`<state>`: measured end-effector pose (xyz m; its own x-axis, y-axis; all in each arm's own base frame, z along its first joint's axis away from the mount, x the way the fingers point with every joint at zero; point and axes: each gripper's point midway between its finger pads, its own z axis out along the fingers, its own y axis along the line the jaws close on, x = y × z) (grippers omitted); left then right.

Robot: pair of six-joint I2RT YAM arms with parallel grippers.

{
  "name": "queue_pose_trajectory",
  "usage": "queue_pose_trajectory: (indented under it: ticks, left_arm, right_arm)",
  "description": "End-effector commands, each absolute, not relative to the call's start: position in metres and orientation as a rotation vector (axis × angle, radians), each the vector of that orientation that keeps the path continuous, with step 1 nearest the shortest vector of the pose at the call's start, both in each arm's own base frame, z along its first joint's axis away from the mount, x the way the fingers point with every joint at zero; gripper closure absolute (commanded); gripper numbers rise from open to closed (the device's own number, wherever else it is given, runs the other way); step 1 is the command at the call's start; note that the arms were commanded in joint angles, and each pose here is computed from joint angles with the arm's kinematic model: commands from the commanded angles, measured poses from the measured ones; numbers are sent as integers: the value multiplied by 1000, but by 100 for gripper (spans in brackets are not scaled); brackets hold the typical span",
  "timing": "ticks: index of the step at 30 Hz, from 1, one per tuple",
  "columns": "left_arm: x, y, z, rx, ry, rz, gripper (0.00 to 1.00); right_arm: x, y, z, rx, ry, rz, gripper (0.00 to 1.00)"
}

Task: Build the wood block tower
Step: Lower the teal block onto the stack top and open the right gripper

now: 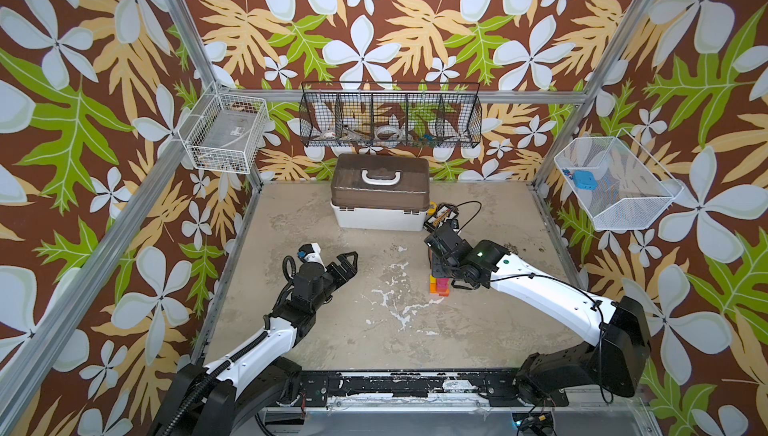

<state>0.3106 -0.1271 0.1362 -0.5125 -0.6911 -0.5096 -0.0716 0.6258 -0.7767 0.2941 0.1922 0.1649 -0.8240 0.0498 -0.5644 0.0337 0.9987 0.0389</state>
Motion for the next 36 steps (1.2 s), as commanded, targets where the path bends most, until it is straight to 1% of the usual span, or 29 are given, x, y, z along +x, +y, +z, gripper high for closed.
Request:
queue_pose_trajectory:
  ticks: [1, 26, 36]
  left_arm:
    - [314, -128, 146, -590, 1946, -912, 0]
    - [314, -129, 144, -589, 1951, -911, 0]
    - [314, -129, 144, -592, 1953, -913, 0]
  right_arm:
    - [296, 186, 168, 87, 2517, 4, 81]
    - [299, 185, 162, 105, 2515, 25, 76]
    - [299, 185, 159, 104, 2520, 27, 71]
